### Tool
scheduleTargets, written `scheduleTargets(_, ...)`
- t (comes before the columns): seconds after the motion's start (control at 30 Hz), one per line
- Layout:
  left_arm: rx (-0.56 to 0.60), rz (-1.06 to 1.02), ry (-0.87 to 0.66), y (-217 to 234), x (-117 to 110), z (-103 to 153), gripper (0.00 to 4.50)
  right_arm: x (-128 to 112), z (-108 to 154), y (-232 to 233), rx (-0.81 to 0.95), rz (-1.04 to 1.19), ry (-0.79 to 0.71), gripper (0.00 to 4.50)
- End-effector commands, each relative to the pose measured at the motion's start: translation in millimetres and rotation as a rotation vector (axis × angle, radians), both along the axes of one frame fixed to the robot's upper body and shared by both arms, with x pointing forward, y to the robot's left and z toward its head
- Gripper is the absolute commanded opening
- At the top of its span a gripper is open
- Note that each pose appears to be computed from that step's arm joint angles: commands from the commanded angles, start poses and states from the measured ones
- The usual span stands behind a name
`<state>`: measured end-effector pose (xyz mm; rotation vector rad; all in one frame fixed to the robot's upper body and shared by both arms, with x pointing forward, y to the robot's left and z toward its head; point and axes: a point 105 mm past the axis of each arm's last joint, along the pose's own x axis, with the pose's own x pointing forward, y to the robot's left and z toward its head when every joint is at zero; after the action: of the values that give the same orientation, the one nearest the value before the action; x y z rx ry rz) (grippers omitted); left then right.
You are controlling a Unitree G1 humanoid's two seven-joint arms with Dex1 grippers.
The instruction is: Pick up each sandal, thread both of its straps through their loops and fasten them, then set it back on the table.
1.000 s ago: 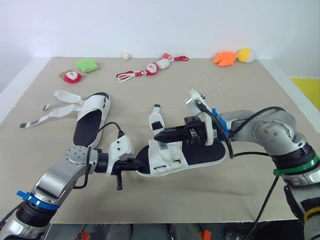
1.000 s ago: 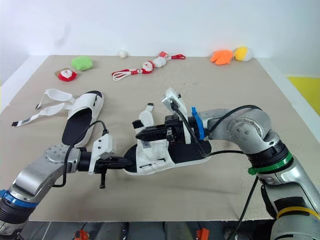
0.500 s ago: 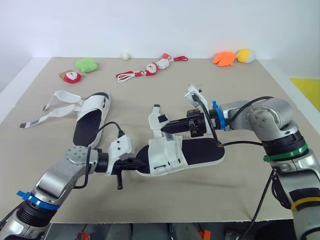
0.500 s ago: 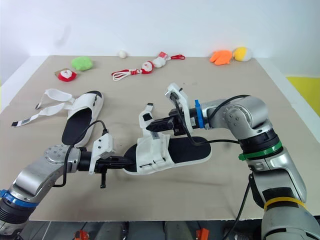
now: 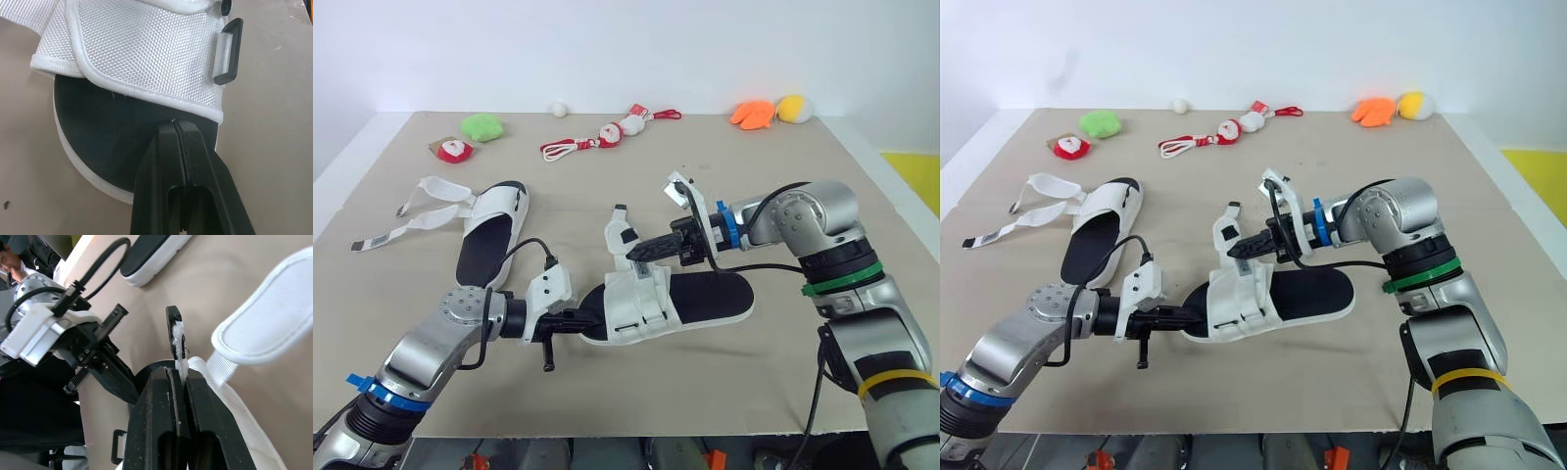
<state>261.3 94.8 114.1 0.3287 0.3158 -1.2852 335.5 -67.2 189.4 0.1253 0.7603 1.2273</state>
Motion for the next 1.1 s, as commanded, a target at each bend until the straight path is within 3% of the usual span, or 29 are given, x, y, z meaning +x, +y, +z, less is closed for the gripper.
scheduleTargets(0.03,0.011,0.007,-0.001,1,-2,-1,0.0,6,13,-1,0.022,-0.006,-0.048,0.05)
scheduleTargets(1.1,0.004,-0.001,0.001,-2,-2,0,0.0,23,-9,-23,-0.041,-0.102,-0.041,0.05)
